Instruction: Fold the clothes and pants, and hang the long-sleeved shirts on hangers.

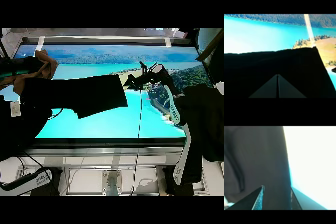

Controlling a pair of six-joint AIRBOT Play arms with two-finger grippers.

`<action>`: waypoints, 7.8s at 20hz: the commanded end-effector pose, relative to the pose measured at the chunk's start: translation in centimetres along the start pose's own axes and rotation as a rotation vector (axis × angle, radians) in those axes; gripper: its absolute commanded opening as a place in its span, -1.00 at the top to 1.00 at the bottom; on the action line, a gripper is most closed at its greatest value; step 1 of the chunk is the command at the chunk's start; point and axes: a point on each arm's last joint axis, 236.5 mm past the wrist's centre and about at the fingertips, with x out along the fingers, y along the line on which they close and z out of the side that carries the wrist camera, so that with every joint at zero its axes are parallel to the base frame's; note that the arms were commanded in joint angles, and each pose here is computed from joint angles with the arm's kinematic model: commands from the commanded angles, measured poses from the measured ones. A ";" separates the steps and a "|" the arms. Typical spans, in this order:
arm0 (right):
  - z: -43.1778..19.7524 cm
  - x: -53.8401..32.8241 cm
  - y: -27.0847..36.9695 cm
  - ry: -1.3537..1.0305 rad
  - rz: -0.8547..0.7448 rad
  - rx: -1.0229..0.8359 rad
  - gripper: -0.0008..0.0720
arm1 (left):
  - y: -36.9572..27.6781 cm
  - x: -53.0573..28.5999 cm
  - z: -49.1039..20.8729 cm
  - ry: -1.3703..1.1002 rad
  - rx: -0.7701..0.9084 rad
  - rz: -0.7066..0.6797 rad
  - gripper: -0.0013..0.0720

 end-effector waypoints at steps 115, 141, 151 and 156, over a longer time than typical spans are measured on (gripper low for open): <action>-21.6 -10.5 -10.0 -0.107 -0.062 0.139 0.05 | -15.4 11.8 -10.5 0.284 0.717 0.398 -0.96; -9.0 -12.0 24.0 -0.333 0.277 -0.308 0.97 | -8.2 9.4 -11.0 0.340 0.598 0.434 0.93; -13.1 6.6 36.1 -0.156 0.473 -0.348 0.97 | 12.1 -9.4 -0.7 0.083 0.091 0.805 0.93; -15.1 12.2 36.1 -0.143 0.504 -0.238 0.86 | 13.3 -7.7 -4.4 0.164 0.059 0.788 0.93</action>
